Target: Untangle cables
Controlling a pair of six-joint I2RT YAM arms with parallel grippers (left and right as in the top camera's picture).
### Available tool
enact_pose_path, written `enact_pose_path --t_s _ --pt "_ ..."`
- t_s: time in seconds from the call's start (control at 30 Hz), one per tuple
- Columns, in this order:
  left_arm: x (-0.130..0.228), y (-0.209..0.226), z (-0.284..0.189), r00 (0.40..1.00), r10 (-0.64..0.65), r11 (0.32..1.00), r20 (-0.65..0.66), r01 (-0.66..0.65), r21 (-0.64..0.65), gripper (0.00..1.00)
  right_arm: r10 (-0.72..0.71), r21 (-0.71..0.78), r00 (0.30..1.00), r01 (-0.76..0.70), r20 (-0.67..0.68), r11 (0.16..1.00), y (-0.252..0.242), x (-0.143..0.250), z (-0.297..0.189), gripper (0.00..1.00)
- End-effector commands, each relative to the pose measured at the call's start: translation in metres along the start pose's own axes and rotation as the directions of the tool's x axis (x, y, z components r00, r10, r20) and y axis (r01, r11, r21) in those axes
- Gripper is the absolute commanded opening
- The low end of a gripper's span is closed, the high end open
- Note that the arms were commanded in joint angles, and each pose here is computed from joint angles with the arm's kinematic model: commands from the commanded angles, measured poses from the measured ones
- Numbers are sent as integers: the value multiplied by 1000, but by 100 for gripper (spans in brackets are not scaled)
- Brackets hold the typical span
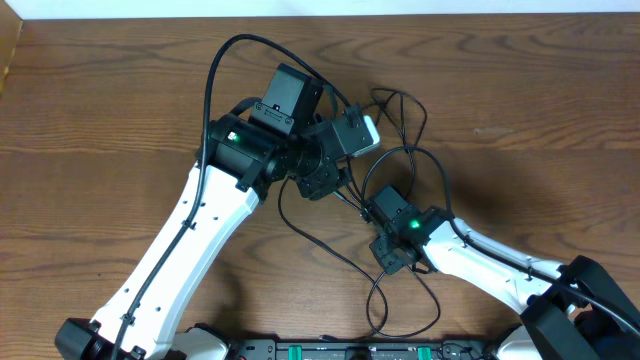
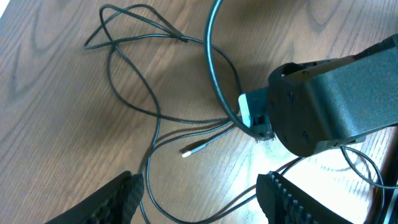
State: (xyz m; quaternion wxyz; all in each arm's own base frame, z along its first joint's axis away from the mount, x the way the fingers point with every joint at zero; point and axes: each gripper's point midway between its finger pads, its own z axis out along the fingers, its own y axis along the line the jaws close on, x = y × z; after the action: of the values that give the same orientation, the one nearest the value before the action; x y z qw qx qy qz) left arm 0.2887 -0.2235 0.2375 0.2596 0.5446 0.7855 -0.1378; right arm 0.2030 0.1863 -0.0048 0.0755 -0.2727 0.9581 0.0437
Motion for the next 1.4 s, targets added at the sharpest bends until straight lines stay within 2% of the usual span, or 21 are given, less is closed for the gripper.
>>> enact_pose_path --t_s 0.0,0.07,0.93,1.17,1.37 --pt "1 -2 2 1000 -14 1000 -1 14 18 64 7 -4 997 -8 -76 1000 -2 24 13 9" --pt "1 -2 2 1000 -14 1000 -1 14 18 64 8 -4 997 -8 -74 1000 -2 23 13 1" --pt "1 -2 2 1000 -14 1000 -1 14 18 64 32 -26 999 -31 40 999 3 -3 2 1" --pt "1 -2 2 1000 -14 1000 -1 14 18 64 39 -63 968 -24 246 998 9 -38 -52 1" --pt "1 -2 2 1000 -14 1000 -1 14 18 64 52 -41 880 -37 473 998 0 -60 -120 1"
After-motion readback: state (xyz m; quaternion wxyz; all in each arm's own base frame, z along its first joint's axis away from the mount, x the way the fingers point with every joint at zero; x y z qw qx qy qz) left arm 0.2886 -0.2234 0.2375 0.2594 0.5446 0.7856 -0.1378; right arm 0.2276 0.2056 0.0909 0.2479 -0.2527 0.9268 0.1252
